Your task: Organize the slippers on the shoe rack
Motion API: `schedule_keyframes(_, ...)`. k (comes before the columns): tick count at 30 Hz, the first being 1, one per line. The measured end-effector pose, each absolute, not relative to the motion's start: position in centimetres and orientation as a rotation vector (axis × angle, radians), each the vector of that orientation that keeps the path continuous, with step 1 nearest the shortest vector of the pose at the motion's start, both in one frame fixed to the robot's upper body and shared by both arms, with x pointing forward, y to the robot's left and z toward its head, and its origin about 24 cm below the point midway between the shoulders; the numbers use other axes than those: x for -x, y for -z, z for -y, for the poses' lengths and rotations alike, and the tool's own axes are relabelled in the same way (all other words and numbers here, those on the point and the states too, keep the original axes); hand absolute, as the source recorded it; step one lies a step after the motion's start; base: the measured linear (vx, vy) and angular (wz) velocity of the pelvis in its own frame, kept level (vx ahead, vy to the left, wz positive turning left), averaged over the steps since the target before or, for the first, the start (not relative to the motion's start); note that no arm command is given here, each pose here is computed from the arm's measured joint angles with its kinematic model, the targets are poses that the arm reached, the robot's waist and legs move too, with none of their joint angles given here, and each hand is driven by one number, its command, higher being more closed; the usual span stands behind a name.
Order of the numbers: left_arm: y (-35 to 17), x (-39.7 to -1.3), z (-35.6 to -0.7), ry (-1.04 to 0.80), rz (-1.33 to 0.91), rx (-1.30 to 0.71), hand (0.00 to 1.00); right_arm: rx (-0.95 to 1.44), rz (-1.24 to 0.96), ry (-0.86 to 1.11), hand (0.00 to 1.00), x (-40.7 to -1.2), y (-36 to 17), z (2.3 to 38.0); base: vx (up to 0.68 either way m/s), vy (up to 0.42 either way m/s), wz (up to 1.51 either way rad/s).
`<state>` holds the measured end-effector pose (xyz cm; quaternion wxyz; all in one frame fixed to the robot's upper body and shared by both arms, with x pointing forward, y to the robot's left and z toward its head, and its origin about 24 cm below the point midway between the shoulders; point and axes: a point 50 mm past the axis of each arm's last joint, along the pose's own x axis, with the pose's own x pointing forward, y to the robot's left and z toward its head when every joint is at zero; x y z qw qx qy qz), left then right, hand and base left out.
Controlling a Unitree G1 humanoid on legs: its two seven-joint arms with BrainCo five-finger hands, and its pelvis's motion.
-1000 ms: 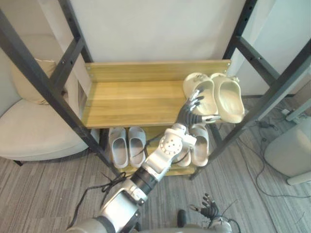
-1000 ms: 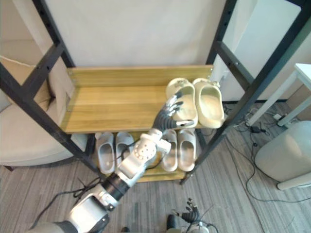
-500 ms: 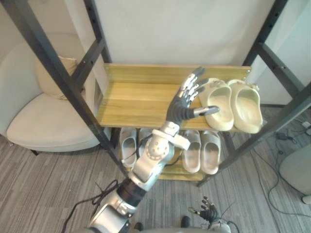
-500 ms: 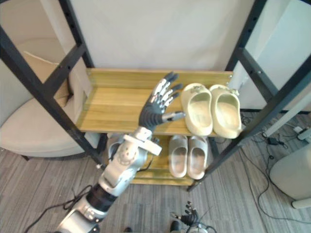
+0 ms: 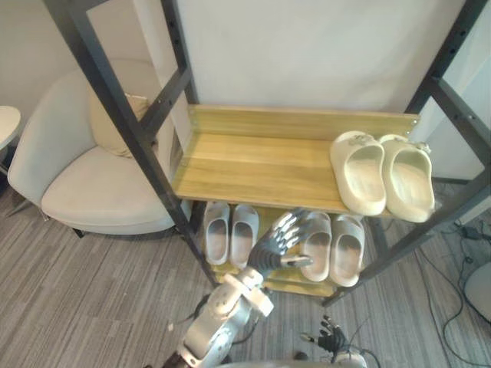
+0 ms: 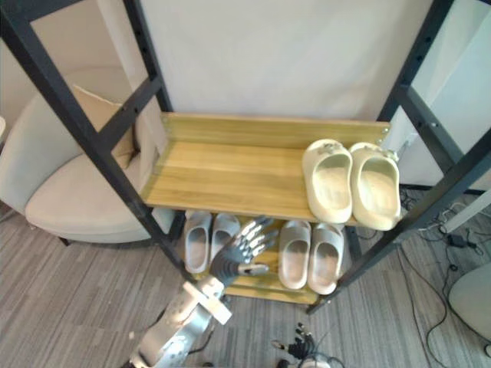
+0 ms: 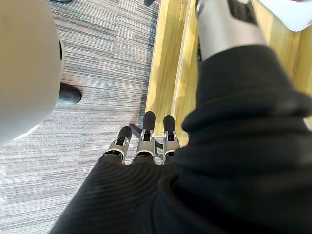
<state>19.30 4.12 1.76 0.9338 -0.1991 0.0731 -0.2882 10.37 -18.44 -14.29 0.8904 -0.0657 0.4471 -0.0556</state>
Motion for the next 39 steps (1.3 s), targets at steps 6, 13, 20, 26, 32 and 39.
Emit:
schedule_keyframes(6, 5.1, -18.0, -8.9, 0.361, -0.415, 0.297, 0.00, 0.157, -0.962, 0.093, 0.00, -10.2, 14.8, 18.2, 0.00, -0.008, 0.07)
schedule_keyframes(13, 11.9, -14.8, -15.0, 0.094, -0.741, 0.114, 0.00, 0.158, -0.988, 0.081, 0.00, -10.4, 15.2, 17.9, 0.01, -0.001, 0.04)
schedule_keyframes(20, 14.3, -12.1, -18.4, -0.059, -0.911, -0.021, 0.00, 0.147, -1.001, 0.075, 0.00, -10.8, 15.4, 17.4, -0.01, 0.003, 0.01)
schedule_keyframes(26, 14.8, -11.3, -18.7, -0.124, -0.948, -0.028, 0.00, 0.150, -1.004, 0.072, 0.00, -11.2, 15.4, 17.4, -0.01, 0.008, -0.12)
schedule_keyframes(32, 14.9, -11.1, -19.1, -0.183, -0.953, -0.017, 0.00, 0.154, -0.994, 0.071, 0.00, -11.8, 15.3, 17.5, 0.04, 0.025, -0.13)
schedule_keyframes(39, 14.1, -12.5, -18.6, -0.207, -0.888, 0.009, 0.00, 0.161, -0.958, 0.056, 0.00, -12.9, 14.8, 17.1, 0.05, 0.027, 0.61)
